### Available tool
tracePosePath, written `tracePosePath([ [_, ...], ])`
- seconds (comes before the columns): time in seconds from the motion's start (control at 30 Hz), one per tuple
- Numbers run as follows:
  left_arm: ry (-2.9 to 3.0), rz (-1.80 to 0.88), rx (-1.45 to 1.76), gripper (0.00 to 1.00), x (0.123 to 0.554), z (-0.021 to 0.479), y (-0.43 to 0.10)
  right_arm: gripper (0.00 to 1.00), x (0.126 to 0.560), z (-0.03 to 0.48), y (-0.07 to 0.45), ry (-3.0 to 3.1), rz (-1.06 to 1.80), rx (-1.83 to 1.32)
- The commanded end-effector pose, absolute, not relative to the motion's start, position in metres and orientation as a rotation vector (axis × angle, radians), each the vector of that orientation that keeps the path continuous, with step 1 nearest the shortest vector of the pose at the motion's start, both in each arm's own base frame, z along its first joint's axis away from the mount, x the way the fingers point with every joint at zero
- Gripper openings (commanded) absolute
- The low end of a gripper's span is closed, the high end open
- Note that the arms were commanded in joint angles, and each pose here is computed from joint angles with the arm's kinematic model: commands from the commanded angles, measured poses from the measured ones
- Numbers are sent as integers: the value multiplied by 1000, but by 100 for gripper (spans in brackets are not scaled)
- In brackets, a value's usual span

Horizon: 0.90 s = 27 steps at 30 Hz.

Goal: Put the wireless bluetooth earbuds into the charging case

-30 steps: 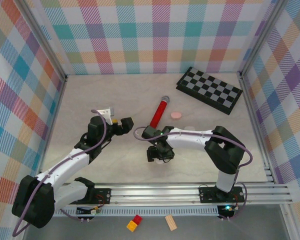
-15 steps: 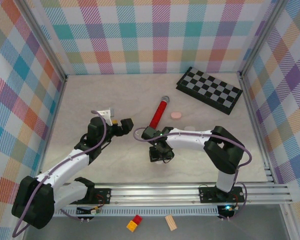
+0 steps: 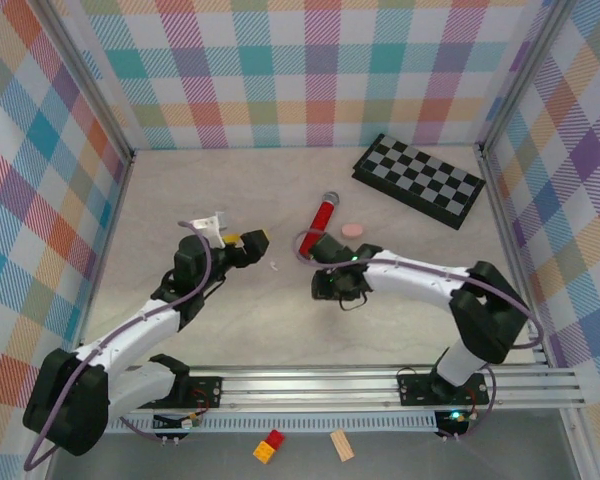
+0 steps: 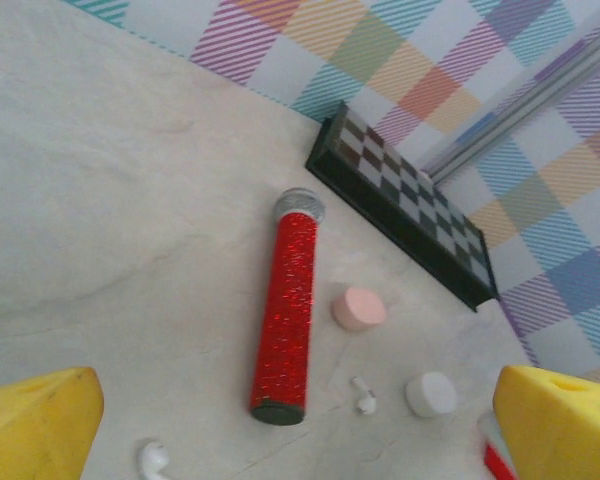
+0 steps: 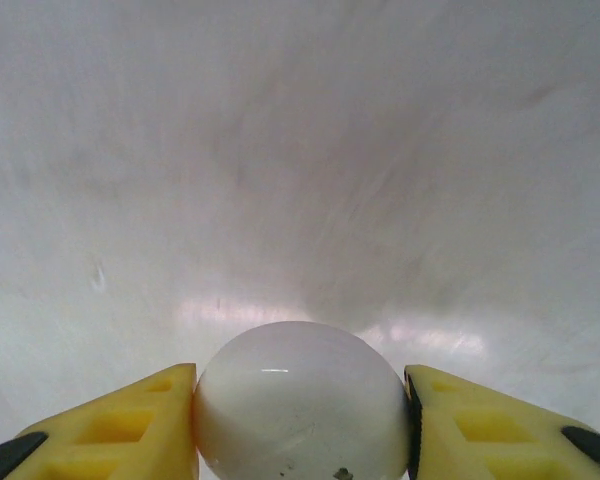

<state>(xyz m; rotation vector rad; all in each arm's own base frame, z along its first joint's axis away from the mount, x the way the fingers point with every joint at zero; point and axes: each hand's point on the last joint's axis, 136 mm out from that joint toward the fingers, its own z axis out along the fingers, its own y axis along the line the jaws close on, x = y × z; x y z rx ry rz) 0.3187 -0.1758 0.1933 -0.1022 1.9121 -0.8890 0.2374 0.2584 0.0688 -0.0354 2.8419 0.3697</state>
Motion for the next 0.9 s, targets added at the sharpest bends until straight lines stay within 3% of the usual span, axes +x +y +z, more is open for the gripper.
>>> tracePosePath([
  [0.0,1803,-1026,-31,100,310,219,-208,46,269,92,246,2715,444,112],
  [0.37,1689,-1125,335,96,243,221,-308,46,297,142,210,2489,640,356],
  [0.53,1608,-1190,419,84,223,211,-346,46,293,155,207,2447,684,366],
  [0.67,1539,-1224,392,77,223,207,-365,46,291,165,209,2417,758,367],
  [0.87,1521,-1205,423,76,230,206,-383,46,288,173,217,2407,840,346],
])
